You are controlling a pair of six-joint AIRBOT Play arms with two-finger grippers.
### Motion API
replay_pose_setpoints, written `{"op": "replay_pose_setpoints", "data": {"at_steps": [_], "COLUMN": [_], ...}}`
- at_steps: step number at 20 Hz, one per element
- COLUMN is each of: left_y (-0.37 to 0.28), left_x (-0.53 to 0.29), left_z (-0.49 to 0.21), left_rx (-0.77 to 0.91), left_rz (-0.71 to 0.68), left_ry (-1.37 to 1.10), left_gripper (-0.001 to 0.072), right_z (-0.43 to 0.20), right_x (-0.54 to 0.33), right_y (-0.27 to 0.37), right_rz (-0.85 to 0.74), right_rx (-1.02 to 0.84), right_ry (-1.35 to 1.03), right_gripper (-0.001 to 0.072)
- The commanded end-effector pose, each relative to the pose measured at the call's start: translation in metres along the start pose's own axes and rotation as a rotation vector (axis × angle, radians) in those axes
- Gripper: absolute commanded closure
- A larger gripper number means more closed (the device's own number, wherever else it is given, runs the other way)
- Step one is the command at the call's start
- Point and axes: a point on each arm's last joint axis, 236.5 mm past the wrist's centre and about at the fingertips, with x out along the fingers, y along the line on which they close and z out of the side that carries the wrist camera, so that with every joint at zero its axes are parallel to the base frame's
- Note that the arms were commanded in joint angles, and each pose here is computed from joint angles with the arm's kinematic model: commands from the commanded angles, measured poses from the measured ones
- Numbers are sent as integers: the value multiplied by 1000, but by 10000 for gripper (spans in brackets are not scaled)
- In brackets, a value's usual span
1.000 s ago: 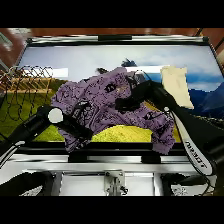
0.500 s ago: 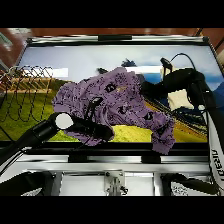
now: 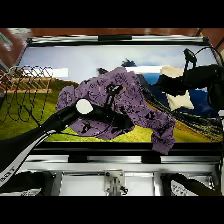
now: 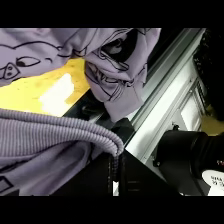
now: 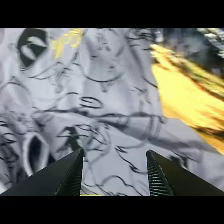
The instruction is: Fold the shirts.
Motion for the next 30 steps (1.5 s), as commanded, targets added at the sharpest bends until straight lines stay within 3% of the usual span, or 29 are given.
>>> {"op": "replay_pose_setpoints", "data": {"at_steps": [1, 3, 5, 7, 10, 14, 23, 30], "left_y": [1, 29, 71, 93, 86, 93, 88, 87], "left_x": [-7, -40, -93, -144, -166, -172, -152, -151], "left_z": [-20, -45, -71, -86, -100, -126, -109, -109], "left_rx": [82, 136, 164, 176, 160, 84, 83, 85], "left_rz": [10, 171, 427, 621, 647, 668, 623, 622], "left_ry": [153, 278, 420, 504, 491, 483, 367, 368], "left_gripper": [656, 657, 657, 657, 657, 657, 656, 656], "right_z": [-8, -29, -55, -84, -120, -139, -159, -175], "right_x": [-14, -8, 14, 51, 114, 163, 156, 176], "right_y": [-28, -26, 6, 51, 103, 133, 194, 186], "right_rz": [-123, -110, 8, 124, 162, 198, 347, 276], "right_rx": [-31, -44, -62, -92, -191, -110, -149, -185], "right_ry": [24, 118, 229, 319, 351, 341, 363, 380], "right_gripper": [204, 204, 100, 100, 100, 100, 100, 115]}}
